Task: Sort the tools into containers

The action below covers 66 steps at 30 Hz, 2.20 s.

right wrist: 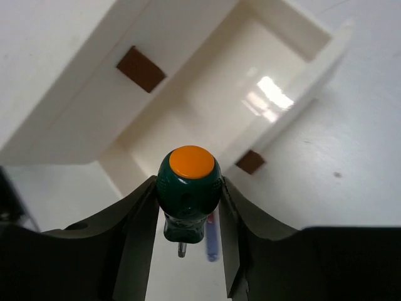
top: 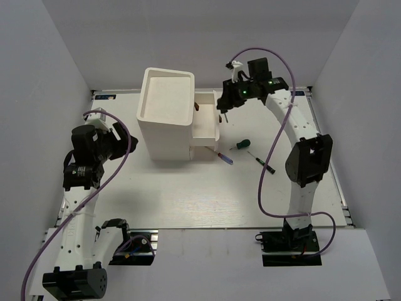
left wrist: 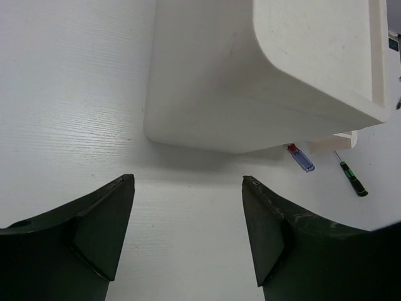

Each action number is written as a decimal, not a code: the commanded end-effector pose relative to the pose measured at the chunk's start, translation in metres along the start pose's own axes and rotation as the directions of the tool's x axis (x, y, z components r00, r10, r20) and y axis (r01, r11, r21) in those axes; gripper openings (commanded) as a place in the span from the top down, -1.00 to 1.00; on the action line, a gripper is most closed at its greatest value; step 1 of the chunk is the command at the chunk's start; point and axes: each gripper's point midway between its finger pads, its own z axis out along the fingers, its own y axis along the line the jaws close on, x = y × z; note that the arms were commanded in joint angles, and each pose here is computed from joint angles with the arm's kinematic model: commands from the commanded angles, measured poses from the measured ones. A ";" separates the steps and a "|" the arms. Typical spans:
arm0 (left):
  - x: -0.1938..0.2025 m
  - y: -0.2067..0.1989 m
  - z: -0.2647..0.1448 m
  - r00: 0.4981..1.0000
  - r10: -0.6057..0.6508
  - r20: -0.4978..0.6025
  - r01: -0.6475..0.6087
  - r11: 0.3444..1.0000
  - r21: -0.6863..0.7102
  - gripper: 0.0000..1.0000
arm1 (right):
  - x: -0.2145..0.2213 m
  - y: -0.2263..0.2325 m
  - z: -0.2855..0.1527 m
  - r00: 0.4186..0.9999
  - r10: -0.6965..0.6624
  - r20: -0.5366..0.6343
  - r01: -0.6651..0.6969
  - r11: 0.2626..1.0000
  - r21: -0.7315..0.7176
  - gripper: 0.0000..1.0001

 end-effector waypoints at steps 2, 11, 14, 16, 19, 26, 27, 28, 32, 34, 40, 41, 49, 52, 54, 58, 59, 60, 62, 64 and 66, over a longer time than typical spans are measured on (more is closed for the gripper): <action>-0.014 -0.013 -0.005 0.999 0.008 0.043 -0.010 0.999 0.050 -0.59 | 0.001 0.027 0.033 0.986 0.165 -0.033 -0.167 0.980 -0.109 1.00; -0.014 -0.017 -0.012 0.999 0.000 0.045 -0.003 0.998 0.061 -0.59 | -0.010 0.044 0.058 0.989 0.144 -0.019 -0.145 0.980 -0.139 -0.03; -0.011 -0.019 -0.010 1.000 -0.001 0.029 -0.001 0.997 0.077 -0.59 | -0.013 0.047 0.048 0.992 0.125 -0.011 -0.126 0.982 -0.140 -0.09; -0.013 -0.022 -0.010 0.999 0.002 0.036 -0.005 0.996 0.091 -0.45 | -0.020 0.044 0.033 0.995 0.102 0.015 -0.099 0.988 -0.121 -0.09; -0.007 -0.024 -0.008 1.000 0.001 0.016 -0.003 0.993 0.118 0.10 | -0.023 0.042 0.008 0.998 0.013 0.060 -0.007 0.995 -0.100 0.03; -0.002 -0.028 -0.005 1.000 0.010 -0.003 -0.009 0.989 0.147 0.94 | 0.021 -0.016 -0.057 0.970 -0.237 0.052 0.234 0.971 0.054 1.00; 0.000 -0.027 -0.005 1.000 0.010 -0.003 -0.009 0.989 0.147 0.66 | 0.041 -0.024 -0.063 0.935 -0.354 0.034 0.352 0.935 0.044 1.00; 0.000 -0.027 -0.005 1.000 0.010 -0.003 -0.009 0.989 0.147 0.66 | 0.041 -0.012 -0.062 0.934 -0.351 0.063 0.353 0.936 -0.017 0.83; 0.008 -0.026 -0.003 1.000 -0.001 -0.016 0.004 0.988 0.154 -0.27 | 0.119 -0.028 -0.067 0.747 -0.664 0.027 0.656 0.730 -0.192 -0.47; 0.007 -0.028 -0.004 1.000 0.002 -0.012 0.000 0.986 0.168 -0.30 | 0.144 -0.030 -0.062 0.736 -0.677 0.013 0.655 0.708 -0.264 -0.61; 0.012 -0.027 -0.004 0.999 -0.004 -0.033 0.009 0.987 0.160 -0.33 | 0.144 -0.062 -0.019 0.604 -0.796 0.042 0.774 0.573 -0.270 -0.65; 0.012 -0.027 -0.004 0.999 -0.004 -0.033 0.009 0.987 0.160 -0.33 | 0.144 -0.074 -0.012 0.578 -0.816 0.013 0.792 0.558 -0.247 -0.65; 0.024 -0.023 -0.005 0.999 -0.016 -0.044 0.022 0.987 0.156 -0.33 | 0.148 -0.106 0.013 0.507 -0.860 -0.056 0.810 0.497 -0.312 -0.65; 0.024 -0.023 -0.005 0.999 -0.016 -0.044 0.022 0.987 0.156 -0.33 | 0.164 -0.100 0.013 0.502 -0.863 -0.064 0.779 0.483 -0.400 -0.65; 0.024 -0.023 -0.005 0.999 -0.016 -0.044 0.022 0.987 0.156 -0.33 | 0.175 -0.095 0.011 0.510 -0.858 -0.063 0.752 0.480 -0.451 -0.65; 0.022 -0.024 -0.005 0.999 -0.016 -0.044 0.022 0.987 0.156 -0.33 | 0.183 -0.089 0.008 0.518 -0.853 -0.059 0.725 0.475 -0.499 -0.60; 0.022 -0.024 -0.005 0.999 -0.016 -0.044 0.022 0.987 0.156 -0.33 | 0.187 -0.091 0.008 0.514 -0.855 -0.070 0.722 0.476 -0.503 -0.57; 0.025 -0.022 -0.003 0.998 -0.018 -0.053 0.026 0.988 0.153 -0.33 | 0.189 -0.090 0.009 0.510 -0.857 -0.074 0.721 0.473 -0.506 -0.57; 0.024 -0.022 -0.001 0.998 -0.018 -0.053 0.026 0.988 0.153 -0.33 | 0.194 -0.097 0.014 0.507 -0.855 -0.111 0.717 0.489 -0.497 -0.53; 0.024 -0.022 -0.001 0.998 -0.018 -0.053 0.026 0.988 0.153 -0.33 | 0.196 -0.105 0.020 0.496 -0.857 -0.138 0.723 0.496 -0.481 -0.51; 0.022 -0.022 0.000 0.998 -0.018 -0.053 0.026 0.988 0.153 -0.33 | 0.202 -0.107 0.026 0.502 -0.850 -0.162 0.714 0.512 -0.478 -0.48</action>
